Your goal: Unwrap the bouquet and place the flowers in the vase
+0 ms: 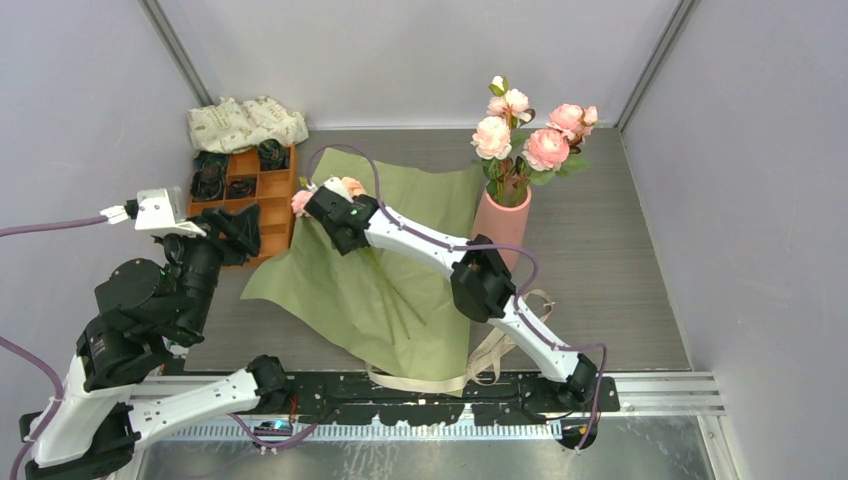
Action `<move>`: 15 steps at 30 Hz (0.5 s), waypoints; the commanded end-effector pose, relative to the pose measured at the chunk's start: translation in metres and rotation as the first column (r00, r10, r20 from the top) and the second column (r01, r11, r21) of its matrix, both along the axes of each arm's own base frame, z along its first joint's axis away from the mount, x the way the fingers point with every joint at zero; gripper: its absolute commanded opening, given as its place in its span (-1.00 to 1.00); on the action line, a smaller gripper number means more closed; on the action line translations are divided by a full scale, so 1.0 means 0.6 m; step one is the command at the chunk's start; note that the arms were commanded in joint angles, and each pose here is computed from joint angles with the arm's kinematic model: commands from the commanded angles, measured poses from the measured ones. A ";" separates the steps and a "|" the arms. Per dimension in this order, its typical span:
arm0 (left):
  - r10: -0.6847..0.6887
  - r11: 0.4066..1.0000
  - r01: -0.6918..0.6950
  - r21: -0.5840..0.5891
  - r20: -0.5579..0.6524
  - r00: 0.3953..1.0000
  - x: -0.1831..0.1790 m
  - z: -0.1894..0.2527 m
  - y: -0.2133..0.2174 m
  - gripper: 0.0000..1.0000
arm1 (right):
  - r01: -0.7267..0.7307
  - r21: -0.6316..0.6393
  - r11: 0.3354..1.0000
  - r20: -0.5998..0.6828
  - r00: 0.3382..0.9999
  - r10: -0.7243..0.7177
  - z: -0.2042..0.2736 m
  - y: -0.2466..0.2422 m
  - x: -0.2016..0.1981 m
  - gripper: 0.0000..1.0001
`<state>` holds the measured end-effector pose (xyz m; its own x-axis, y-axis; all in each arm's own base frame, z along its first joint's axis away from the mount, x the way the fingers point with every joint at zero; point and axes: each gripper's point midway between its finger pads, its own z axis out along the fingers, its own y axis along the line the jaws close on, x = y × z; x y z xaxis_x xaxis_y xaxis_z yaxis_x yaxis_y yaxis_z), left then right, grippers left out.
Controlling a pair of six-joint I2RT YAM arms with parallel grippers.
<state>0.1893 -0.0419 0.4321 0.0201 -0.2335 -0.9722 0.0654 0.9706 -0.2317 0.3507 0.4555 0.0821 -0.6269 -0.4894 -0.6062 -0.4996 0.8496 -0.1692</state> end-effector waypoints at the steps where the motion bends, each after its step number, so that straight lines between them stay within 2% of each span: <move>1: 0.021 0.999 -0.021 -0.024 0.022 1.000 0.001 0.013 0.005 0.11 | -0.040 0.044 0.998 0.010 0.999 0.040 0.009 0.031 -0.004 0.14; 11: 0.032 0.999 -0.031 -0.021 0.021 0.999 0.002 0.008 0.009 0.11 | -0.065 0.043 0.997 -0.020 0.998 0.066 -0.032 0.042 -0.003 0.13; 15: 0.033 0.999 -0.033 -0.022 0.021 0.999 0.001 0.007 0.010 0.11 | -0.051 0.027 0.998 -0.039 0.998 0.052 -0.058 0.035 0.003 -0.01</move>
<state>0.1907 -0.0408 0.4283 0.0185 -0.2201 -0.9753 0.0493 0.9745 -0.2189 0.3418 0.4679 0.0434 -0.6340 -0.5332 -0.5602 -0.5535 0.8187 -0.1529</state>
